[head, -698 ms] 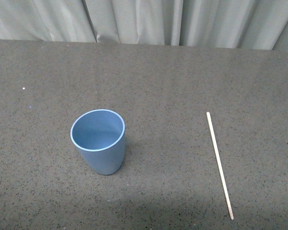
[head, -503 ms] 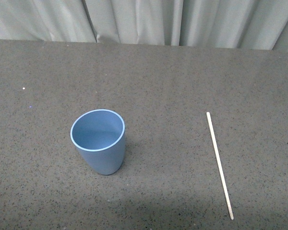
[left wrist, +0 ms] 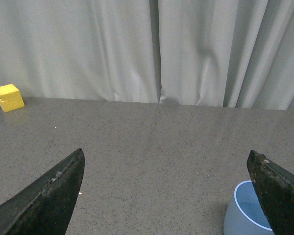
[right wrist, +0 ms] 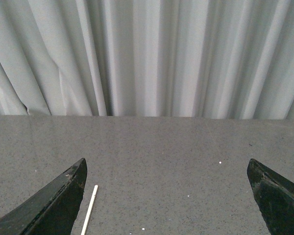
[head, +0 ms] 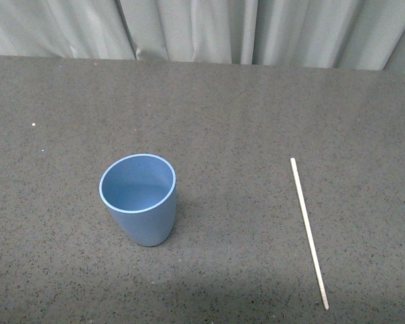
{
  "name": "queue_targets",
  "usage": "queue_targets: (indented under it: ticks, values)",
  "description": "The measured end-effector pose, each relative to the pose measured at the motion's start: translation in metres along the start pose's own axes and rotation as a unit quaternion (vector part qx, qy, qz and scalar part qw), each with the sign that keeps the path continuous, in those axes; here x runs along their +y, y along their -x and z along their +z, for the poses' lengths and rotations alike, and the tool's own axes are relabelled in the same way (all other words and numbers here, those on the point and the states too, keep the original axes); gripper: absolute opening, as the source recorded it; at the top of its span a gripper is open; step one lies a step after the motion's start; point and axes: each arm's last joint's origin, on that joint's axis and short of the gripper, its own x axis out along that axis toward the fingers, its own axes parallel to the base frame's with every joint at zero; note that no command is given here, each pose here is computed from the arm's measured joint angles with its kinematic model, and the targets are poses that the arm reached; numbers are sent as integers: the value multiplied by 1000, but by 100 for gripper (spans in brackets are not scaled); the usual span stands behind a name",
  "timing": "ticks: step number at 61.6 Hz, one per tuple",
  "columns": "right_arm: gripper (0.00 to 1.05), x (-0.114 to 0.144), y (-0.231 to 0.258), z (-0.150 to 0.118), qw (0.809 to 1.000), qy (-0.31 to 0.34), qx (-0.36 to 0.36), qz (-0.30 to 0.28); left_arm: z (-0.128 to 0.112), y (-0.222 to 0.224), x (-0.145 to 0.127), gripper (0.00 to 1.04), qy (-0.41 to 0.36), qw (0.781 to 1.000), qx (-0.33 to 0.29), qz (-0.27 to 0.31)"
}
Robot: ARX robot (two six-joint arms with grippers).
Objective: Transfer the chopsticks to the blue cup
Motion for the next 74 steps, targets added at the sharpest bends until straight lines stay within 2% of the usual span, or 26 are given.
queue_targets:
  ticks: [53, 54, 57, 60, 66, 74]
  values:
    - [95, 0, 0, 0, 1000, 0, 0, 0, 0, 0, 0, 98, 0, 1000, 0, 0]
    - [95, 0, 0, 0, 1000, 10, 3, -12, 0, 0, 0, 98, 0, 1000, 0, 0]
    - [95, 1, -2, 0, 996, 50, 28, -66, 0, 0, 0, 98, 0, 1000, 0, 0]
    - [95, 3, -6, 1, 990, 90, 60, -91, 0, 0, 0, 98, 0, 1000, 0, 2]
    - [95, 10, -24, 6, 984, 114, 124, -57, 0, 0, 0, 98, 0, 1000, 0, 0]
    - [95, 24, -62, 7, 975, 90, 203, 1, 0, 0, 0, 98, 0, 1000, 0, 0]
